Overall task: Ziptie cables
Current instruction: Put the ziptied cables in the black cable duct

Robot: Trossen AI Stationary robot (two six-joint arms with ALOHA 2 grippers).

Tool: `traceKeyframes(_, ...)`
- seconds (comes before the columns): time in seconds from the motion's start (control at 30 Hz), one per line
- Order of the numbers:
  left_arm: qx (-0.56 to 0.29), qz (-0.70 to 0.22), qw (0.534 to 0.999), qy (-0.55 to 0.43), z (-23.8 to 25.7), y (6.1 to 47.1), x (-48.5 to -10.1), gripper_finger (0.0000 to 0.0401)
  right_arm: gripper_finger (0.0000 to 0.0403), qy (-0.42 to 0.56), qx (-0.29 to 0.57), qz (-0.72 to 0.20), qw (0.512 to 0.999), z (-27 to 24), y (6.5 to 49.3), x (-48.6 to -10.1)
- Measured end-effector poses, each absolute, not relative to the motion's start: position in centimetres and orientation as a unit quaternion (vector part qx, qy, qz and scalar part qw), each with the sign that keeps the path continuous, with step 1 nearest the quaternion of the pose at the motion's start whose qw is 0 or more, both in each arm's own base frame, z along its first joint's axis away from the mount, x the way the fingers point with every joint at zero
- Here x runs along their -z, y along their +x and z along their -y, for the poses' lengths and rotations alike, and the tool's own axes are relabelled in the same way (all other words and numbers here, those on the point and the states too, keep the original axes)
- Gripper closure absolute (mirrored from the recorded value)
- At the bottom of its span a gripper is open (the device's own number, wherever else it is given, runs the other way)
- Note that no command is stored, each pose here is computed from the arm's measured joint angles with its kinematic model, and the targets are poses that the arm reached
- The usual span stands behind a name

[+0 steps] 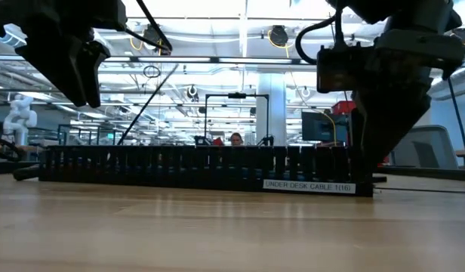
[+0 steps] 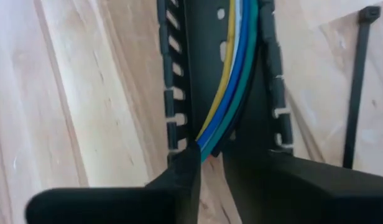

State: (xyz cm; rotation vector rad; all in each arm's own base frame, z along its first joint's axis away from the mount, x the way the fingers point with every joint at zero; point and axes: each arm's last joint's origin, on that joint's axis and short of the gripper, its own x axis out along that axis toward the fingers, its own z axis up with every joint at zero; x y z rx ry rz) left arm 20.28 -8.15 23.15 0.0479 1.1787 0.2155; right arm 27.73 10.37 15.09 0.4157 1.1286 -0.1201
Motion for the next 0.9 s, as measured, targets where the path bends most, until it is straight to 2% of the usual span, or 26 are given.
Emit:
traceKeyframes(0.27,-0.102,-0.554,0.826,0.023,8.1,20.3,-23.1,0.0205,0.04,0.177,0.06,-0.559,0.808,-10.8,26.9,-14.8)
traceKeyframes(0.63,-0.102,-0.554,0.826,0.024,8.1,20.3,-23.1,0.0205,0.0402,0.145,0.092,-0.605,0.778,-11.4,24.5,-15.4)
traceKeyframes(0.9,-0.115,-0.536,0.836,0.029,8.1,20.5,-23.0,0.0205,0.0399,0.182,0.159,-0.518,0.821,-10.6,25.4,-16.7)
